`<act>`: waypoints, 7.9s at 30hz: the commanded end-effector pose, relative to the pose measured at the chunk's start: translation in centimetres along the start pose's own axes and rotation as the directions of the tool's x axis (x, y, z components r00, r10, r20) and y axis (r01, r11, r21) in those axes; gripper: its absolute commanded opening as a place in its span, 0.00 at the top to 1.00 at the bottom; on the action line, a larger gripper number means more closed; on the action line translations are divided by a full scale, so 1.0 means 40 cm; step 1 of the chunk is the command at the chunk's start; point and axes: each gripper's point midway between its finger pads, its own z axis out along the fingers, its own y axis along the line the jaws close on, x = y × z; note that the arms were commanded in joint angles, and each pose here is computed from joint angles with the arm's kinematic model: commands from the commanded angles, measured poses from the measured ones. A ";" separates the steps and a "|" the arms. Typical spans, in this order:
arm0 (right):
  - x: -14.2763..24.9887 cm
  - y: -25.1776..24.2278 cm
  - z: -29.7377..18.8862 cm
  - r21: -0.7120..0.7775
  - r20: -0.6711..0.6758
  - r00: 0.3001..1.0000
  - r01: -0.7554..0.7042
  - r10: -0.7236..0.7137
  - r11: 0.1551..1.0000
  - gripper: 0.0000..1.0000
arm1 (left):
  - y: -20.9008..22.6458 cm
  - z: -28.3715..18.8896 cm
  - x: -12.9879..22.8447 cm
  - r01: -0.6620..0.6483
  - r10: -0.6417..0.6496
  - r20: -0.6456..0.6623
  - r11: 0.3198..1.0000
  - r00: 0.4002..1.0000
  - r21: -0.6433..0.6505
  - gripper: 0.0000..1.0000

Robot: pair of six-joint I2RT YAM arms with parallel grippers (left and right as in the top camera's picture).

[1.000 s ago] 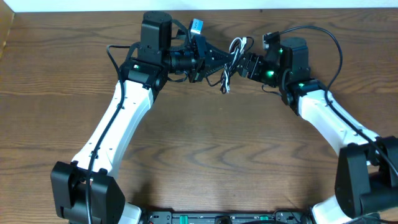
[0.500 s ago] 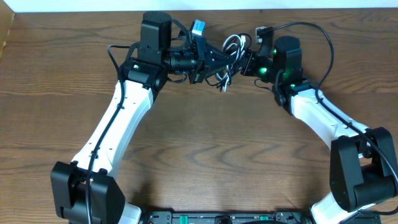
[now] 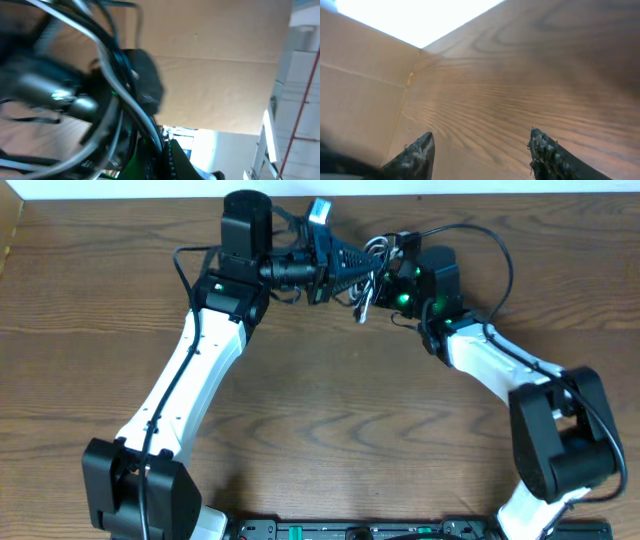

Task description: Untangle cables

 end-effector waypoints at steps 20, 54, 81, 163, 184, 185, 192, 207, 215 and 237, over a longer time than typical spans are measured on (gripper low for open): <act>0.124 -0.389 -0.211 0.481 -0.222 0.926 -0.170 0.307 0.860 0.99 | 0.130 -0.193 -0.197 -0.186 0.279 0.317 0.938 0.907 -0.294 0.92; 0.147 -0.142 -0.395 0.344 -0.395 0.913 0.041 0.105 0.938 0.99 | 0.356 0.064 0.114 -0.512 0.419 -0.296 0.735 0.859 -0.445 0.24; 0.126 -0.129 -0.411 0.266 -0.384 0.914 -0.025 0.129 0.964 0.99 | 0.581 0.298 0.137 -0.508 0.361 -0.400 0.779 0.842 -0.367 0.92; -0.146 -0.088 -0.630 0.326 -0.171 0.985 0.070 -0.014 0.943 0.01 | -0.166 -0.217 0.083 -0.729 0.818 0.099 0.553 0.566 -0.402 0.92; 0.013 0.140 -0.318 -0.174 -0.353 0.839 0.376 -0.414 0.910 0.05 | -0.306 -0.203 0.099 -0.551 0.565 0.293 0.823 0.772 -0.137 0.93; 0.023 0.138 -0.305 -0.188 -0.363 0.833 0.374 -0.418 0.908 0.06 | -0.311 -0.202 0.101 -0.549 0.560 0.292 0.826 0.775 -0.127 0.92; 0.089 0.161 -0.230 -0.381 -0.358 0.773 0.390 -0.523 0.838 0.08 | -0.333 -0.202 0.107 -0.533 0.532 0.301 0.842 0.792 -0.084 0.93; 0.005 0.106 -0.251 -0.345 -0.310 0.837 0.343 -0.451 0.874 0.09 | -0.559 -0.336 0.031 -0.572 0.389 0.639 0.815 0.664 0.098 0.92; 0.023 0.202 -0.291 -0.583 -0.201 0.808 0.356 -0.554 0.730 0.06 | -0.503 -0.316 -0.008 -0.510 0.366 0.620 0.858 0.694 0.063 0.92; -0.058 0.525 -0.334 -0.787 0.182 0.709 0.520 -0.681 0.332 0.11 | -0.403 -0.230 0.002 -0.385 0.323 0.528 0.923 0.785 0.007 0.92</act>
